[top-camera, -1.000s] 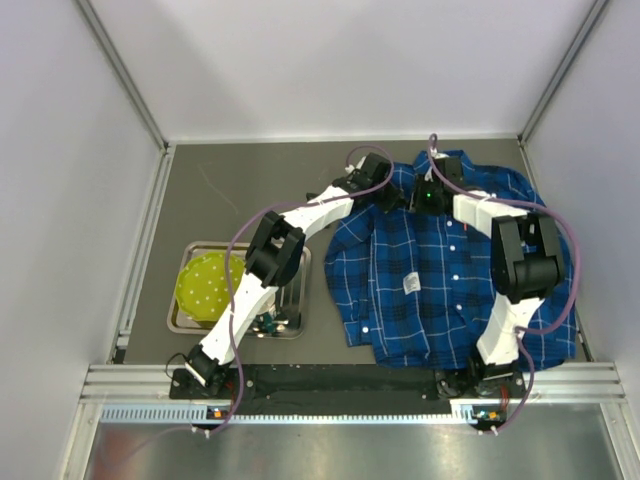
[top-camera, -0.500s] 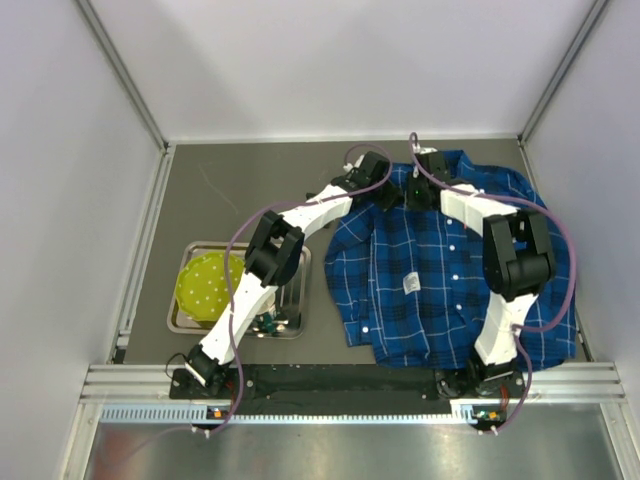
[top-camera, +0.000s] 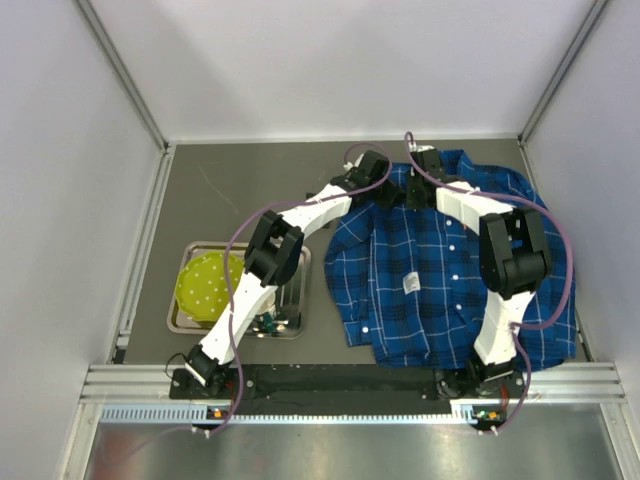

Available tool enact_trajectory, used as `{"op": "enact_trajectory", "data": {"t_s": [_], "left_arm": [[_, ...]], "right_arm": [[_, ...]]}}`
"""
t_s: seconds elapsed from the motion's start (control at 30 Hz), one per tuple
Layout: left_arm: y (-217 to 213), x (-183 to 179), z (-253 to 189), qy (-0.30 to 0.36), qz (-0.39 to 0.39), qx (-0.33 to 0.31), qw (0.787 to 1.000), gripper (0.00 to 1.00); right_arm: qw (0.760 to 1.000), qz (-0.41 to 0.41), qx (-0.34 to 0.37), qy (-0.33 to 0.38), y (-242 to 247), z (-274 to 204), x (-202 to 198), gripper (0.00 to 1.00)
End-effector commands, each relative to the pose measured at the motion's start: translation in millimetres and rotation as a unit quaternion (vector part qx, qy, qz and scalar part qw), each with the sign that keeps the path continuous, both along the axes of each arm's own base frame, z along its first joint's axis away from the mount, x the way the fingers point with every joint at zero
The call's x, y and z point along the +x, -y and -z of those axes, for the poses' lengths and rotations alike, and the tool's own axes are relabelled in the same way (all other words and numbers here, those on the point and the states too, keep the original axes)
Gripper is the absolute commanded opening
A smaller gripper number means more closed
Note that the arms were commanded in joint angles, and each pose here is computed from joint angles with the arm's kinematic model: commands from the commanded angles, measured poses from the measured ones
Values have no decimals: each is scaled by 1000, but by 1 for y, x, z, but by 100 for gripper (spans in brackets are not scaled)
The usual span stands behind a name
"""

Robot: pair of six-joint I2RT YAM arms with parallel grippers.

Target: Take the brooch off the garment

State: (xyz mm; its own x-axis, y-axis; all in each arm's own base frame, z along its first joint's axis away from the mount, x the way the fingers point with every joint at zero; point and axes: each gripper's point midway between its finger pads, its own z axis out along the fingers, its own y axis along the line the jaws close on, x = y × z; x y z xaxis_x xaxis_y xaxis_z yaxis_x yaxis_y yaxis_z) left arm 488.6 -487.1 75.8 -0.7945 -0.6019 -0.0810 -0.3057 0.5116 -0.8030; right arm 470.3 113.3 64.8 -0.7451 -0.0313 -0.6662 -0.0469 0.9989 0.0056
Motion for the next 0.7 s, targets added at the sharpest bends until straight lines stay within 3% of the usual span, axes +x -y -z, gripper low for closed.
{"op": "enact_trajectory", "data": {"t_s": [0.0,0.23,0.47,0.67], "left_arm": [[13,-2,-51,57,26,-41,997,36],[4,5,-64,105,34,-36,993,52],[-13,3,-75,133,50,-40,989,54],[-22,-13,-114,226,115,-45,966,53]], "right_arm": [[999,21,-3,42,0,-17,25,18],[999,28,23,31,1,-9,25,20],[998,38,39,28,9,-10,29,25],[997,52,56,28,15,-12,31,26]]}}
